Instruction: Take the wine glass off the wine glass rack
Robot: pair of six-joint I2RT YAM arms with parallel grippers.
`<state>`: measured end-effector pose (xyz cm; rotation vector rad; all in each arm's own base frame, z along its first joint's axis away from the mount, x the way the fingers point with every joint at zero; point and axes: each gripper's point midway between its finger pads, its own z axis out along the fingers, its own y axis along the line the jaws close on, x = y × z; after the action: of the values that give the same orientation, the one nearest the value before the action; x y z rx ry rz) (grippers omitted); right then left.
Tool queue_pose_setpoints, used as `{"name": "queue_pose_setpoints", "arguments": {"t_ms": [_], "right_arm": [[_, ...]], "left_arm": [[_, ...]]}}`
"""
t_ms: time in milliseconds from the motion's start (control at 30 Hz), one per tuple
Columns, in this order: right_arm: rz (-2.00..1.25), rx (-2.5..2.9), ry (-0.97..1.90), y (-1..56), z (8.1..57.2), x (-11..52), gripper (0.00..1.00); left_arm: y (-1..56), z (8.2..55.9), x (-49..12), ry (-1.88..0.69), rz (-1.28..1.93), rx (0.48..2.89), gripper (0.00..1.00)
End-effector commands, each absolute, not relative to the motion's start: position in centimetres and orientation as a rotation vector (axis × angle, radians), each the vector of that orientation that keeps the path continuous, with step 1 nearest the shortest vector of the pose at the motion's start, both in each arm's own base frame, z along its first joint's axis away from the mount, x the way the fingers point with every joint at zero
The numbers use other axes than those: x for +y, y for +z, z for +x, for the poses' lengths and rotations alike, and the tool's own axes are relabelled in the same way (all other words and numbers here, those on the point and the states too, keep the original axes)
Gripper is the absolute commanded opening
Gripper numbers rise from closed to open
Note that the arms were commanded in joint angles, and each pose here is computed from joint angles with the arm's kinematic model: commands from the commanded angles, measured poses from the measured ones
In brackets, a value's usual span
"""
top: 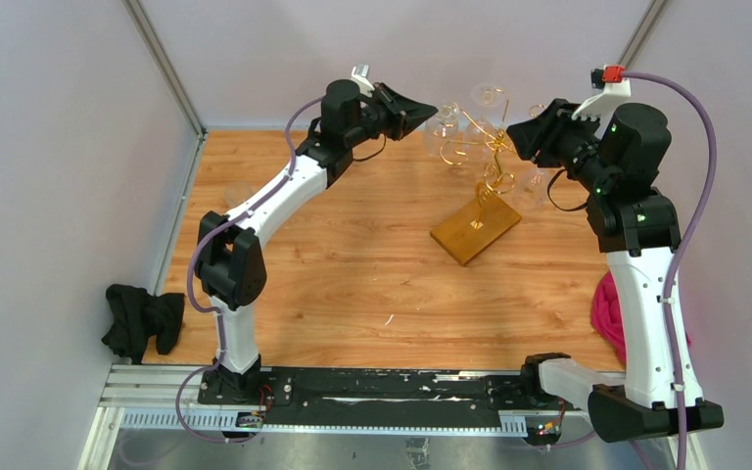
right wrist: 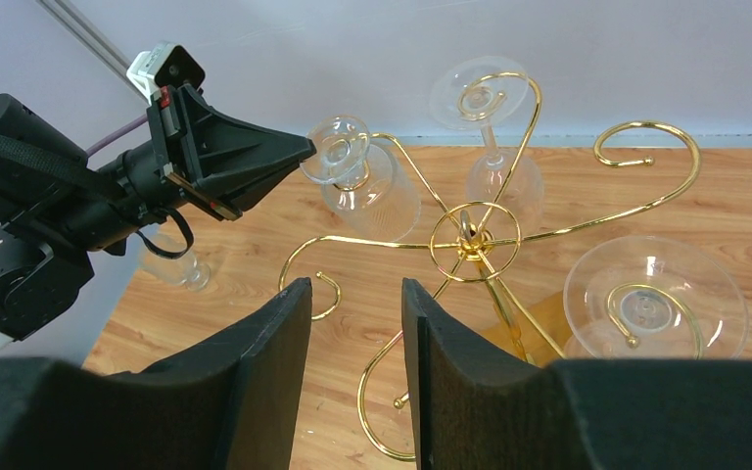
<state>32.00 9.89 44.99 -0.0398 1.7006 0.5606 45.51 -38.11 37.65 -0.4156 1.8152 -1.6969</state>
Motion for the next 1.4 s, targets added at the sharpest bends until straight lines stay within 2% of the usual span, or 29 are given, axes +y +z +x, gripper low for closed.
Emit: {"name": "queue_pose_setpoints", "arguments": {"t_ms": [0,600,1367], "right_arm": [[-0.063,1.684,0.579,45.3,31.8,10.5,0.43],[-0.067,1.689,0.569,45.0,31.9,10.4,0.43],[-0.078,1.672,0.575,45.4,31.5,10.5,0.43]], "left_arm": [[43.2,45.8,-37.3,-1.762,-0.351,1.639,0.00],[42.7,46.9,-39.7,-1.783,-0.335,1.648,0.00],[40.5,43.6,-42.4,-1.783,-0.275,1.739,0.00]]}}
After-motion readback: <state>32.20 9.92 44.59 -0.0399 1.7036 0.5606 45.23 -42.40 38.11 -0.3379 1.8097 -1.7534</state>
